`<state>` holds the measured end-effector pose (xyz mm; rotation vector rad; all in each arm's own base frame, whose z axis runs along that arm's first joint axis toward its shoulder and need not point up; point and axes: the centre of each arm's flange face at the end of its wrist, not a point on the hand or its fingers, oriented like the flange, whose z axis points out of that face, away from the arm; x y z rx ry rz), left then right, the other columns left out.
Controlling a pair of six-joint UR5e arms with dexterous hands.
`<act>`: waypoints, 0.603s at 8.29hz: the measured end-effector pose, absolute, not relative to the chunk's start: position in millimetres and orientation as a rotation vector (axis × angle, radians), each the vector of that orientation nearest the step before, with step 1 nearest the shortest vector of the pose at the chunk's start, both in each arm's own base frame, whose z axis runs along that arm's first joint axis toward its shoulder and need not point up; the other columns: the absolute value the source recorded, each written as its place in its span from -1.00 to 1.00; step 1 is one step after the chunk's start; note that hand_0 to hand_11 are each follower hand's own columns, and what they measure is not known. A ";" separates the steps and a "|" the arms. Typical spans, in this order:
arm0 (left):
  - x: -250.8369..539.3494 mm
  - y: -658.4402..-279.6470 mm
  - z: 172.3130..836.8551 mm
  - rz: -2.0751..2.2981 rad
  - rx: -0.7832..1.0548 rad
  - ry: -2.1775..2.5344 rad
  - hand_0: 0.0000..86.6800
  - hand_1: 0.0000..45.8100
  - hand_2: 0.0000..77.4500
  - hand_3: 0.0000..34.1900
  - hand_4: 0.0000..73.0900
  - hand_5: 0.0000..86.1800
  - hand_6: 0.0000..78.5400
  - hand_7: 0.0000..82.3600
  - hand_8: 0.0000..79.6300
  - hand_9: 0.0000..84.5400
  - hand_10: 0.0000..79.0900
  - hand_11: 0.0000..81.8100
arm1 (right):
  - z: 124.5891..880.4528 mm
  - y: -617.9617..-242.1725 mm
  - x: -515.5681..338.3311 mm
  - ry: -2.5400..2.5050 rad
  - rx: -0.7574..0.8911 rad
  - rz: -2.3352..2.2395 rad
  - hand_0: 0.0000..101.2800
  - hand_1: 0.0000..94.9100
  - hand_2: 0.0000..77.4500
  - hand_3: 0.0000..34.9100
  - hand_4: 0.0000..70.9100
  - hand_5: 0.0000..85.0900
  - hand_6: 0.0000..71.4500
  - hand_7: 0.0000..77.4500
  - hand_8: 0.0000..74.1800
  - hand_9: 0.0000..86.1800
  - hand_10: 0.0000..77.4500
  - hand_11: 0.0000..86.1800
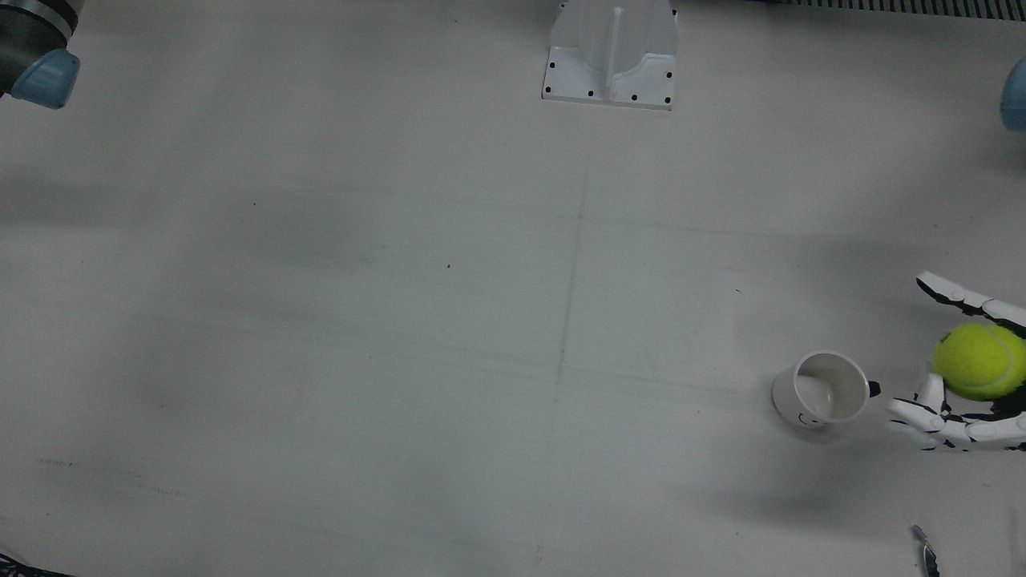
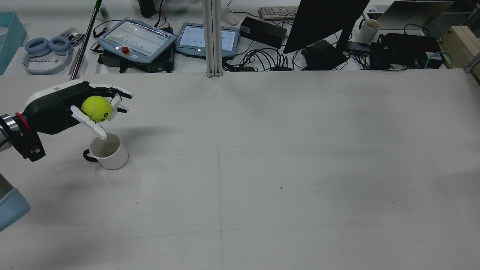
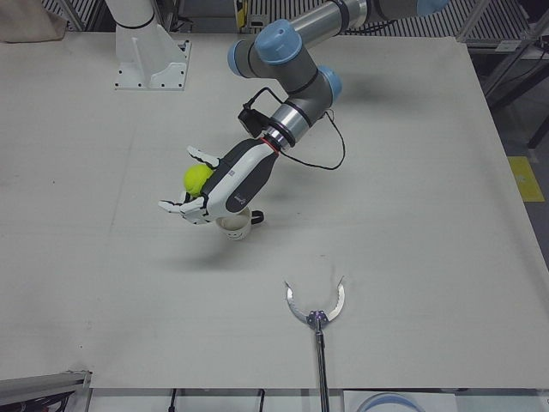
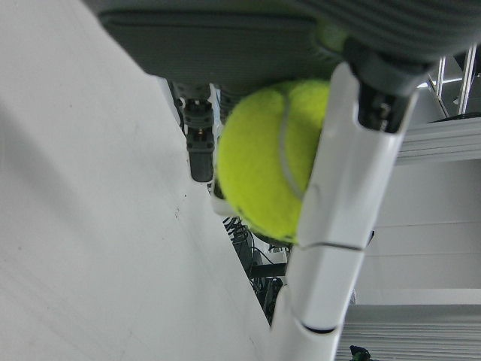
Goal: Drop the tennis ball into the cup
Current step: 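Position the left hand with the ball above the mug opening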
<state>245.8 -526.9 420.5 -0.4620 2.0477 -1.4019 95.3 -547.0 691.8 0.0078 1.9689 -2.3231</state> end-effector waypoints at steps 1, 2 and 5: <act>251.3 -525.0 426.0 -1.406 -0.466 2.044 0.84 0.19 -0.97 -0.99 -0.01 -0.52 -0.07 0.63 0.30 0.43 -0.57 -0.28 | 691.6 -547.1 95.3 1.969 0.008 -2.323 -1.00 -0.99 -0.99 -1.00 -1.00 -1.00 -1.00 -1.00 -1.00 -1.00 -1.00 -0.99; 252.4 -523.1 439.6 -1.413 -0.465 2.045 0.84 0.19 -0.97 -0.99 -0.01 -0.52 -0.07 0.63 0.30 0.43 -0.57 -0.28 | 691.4 -547.1 95.5 1.970 0.008 -2.322 -1.00 -0.99 -0.99 -1.00 -1.00 -1.00 -1.00 -1.00 -1.00 -1.00 -1.00 -0.99; 244.3 -520.3 488.1 -1.495 -0.486 2.074 0.84 0.17 -0.65 -0.99 0.01 -0.46 -0.07 0.63 0.36 0.42 -0.57 -0.32 | 690.7 -547.2 95.8 1.971 0.007 -2.320 -1.00 -0.99 -0.99 -1.00 -1.00 -1.00 -1.00 -1.00 -1.00 -1.00 -1.00 -0.99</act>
